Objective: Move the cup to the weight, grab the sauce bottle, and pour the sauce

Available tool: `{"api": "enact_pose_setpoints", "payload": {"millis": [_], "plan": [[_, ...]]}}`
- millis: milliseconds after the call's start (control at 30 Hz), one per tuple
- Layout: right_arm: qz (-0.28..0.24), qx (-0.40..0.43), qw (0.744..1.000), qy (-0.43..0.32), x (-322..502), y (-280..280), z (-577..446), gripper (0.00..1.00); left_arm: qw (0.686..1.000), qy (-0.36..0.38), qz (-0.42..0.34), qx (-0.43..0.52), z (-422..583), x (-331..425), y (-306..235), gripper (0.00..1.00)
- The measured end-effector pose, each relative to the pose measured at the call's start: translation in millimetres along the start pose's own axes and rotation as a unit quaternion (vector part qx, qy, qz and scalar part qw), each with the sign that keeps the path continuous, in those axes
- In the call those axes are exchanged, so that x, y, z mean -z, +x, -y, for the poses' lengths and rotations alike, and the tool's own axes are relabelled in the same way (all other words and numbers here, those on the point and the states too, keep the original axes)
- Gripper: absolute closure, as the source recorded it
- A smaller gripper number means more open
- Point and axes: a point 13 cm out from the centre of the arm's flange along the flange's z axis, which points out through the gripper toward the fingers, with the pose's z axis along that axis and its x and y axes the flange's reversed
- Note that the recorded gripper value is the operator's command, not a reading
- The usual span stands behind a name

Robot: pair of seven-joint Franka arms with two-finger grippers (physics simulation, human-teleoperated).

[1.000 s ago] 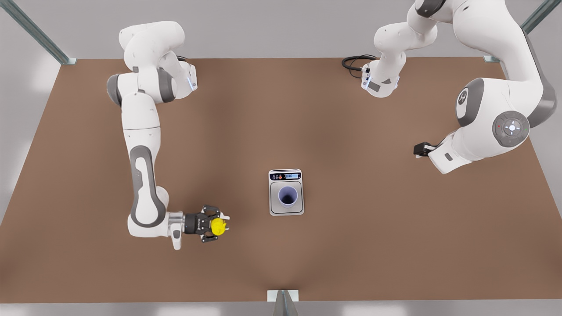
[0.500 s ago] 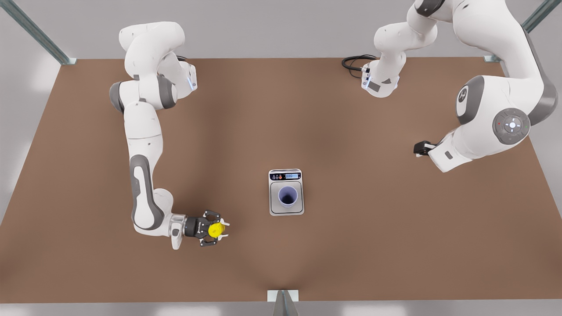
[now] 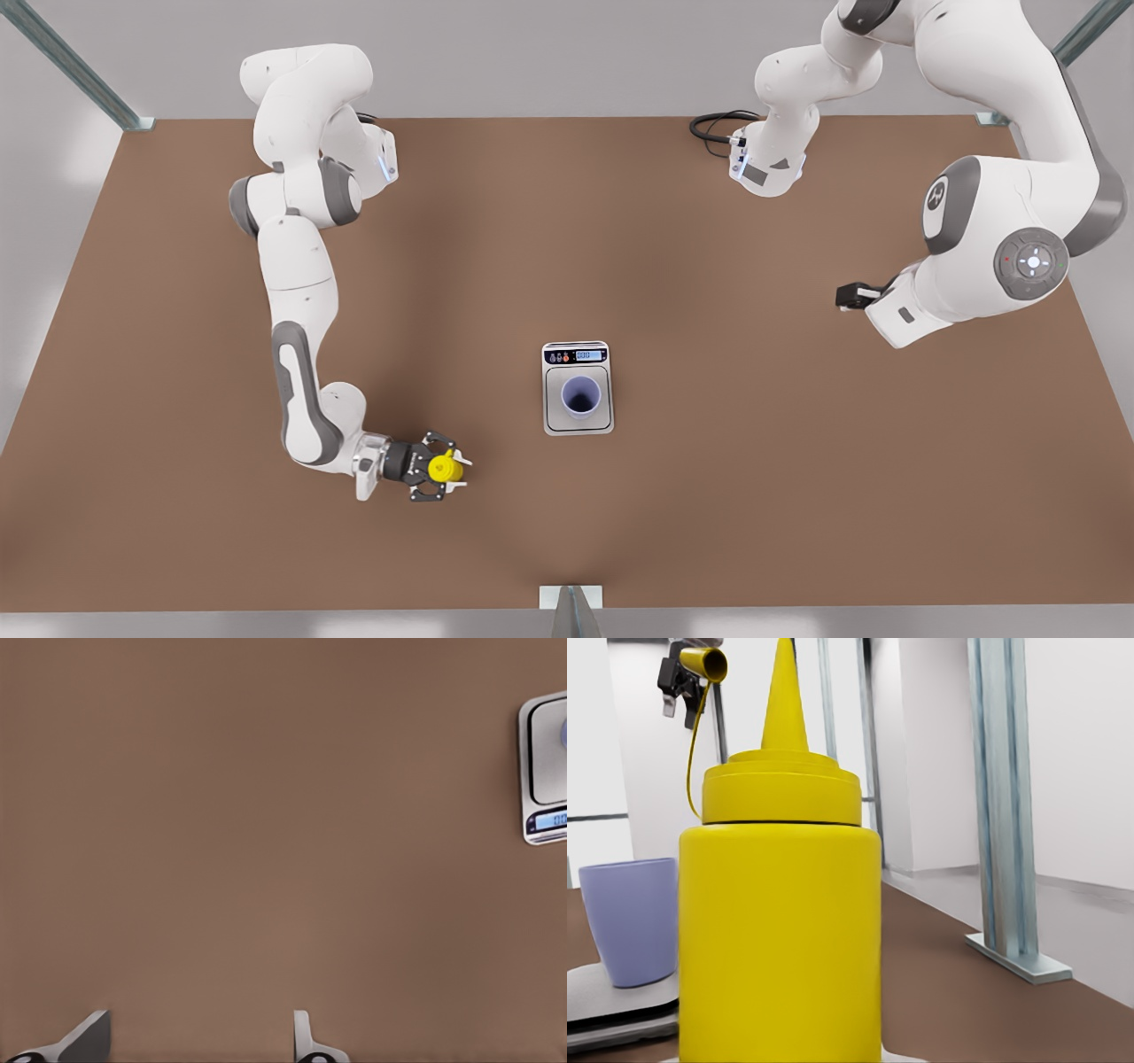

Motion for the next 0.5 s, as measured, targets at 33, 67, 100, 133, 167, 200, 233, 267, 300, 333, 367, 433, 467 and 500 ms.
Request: {"api": "enact_pose_setpoints", "payload": {"millis": [33, 67, 100, 133, 167, 200, 233, 267, 300, 333, 367, 433, 467, 500], "plan": [[0.001, 0.001, 1.0, 0.0, -1.8, 3.1, -1.6, 0.51, 1.0, 0.0, -0.001, 0.001, 0.0, -0.4, 0.2, 0.0], [0.002, 0.003, 1.0, 0.0, -3.3, 4.9, -2.6, 0.51, 1.0, 0.0, -0.002, 0.001, 0.0, -0.8, 0.4, 0.0], [0.002, 0.005, 1.0, 0.0, -3.9, 7.5, -3.4, 0.51, 1.0, 0.0, -0.003, 0.002, 0.0, -1.0, 0.5, 0.0], [0.001, 0.006, 1.0, 0.0, -4.1, 10.0, -4.0, 0.51, 1.0, 0.0, -0.003, 0.002, 0.0, -0.9, 0.9, 0.0], [0.001, 0.008, 1.0, 0.001, -4.1, 11.9, -4.3, 0.51, 1.0, 0.0, -0.003, 0.002, 0.2, -0.8, 1.1, 0.0], [0.001, 0.01, 1.0, 0.001, -4.6, 13.1, -4.7, 0.51, 1.0, 0.0, -0.003, 0.002, 1.1, -0.9, 1.2, 0.0], [0.001, 0.012, 1.0, 0.001, -4.9, 14.6, -5.2, 0.51, 1.0, 0.0, -0.004, 0.002, 2.0, -1.1, 1.1, 0.0], [0.001, 0.014, 1.0, 0.001, -5.1, 15.5, -5.4, 0.51, 1.0, 0.0, -0.004, 0.002, 2.5, -1.2, 1.2, 0.0], [0.001, 0.017, 1.0, 0.001, -5.3, 15.2, -5.4, 0.4, 1.0, 0.0, -0.004, 0.002, 2.6, -1.3, 1.2, 0.0], [0.002, 0.019, 1.0, 0.001, -6.1, 13.9, -5.4, 0.02, 1.0, -0.001, -0.004, 0.002, 2.7, -1.0, 1.4, 0.0], [0.003, 0.021, 1.0, 0.002, -5.9, 13.4, -5.0, 0.0, 1.0, -0.001, -0.004, 0.002, 3.0, -0.8, 1.5, 0.0], [0.006, 0.023, 1.0, 0.005, -4.9, 12.5, -3.9, 0.0, 1.0, -0.002, -0.004, 0.002, 3.9, -0.5, 1.7, 0.0], [0.009, 0.024, 1.0, 0.006, -4.7, 11.4, -3.3, 0.0, 1.0, -0.002, -0.004, 0.003, 4.1, -0.2, 1.9, 0.0], [0.01, 0.026, 1.0, 0.007, -4.3, 10.9, -2.8, 0.0, 1.0, -0.002, -0.004, 0.002, 4.5, 0.0, 2.0, 0.0]]}}
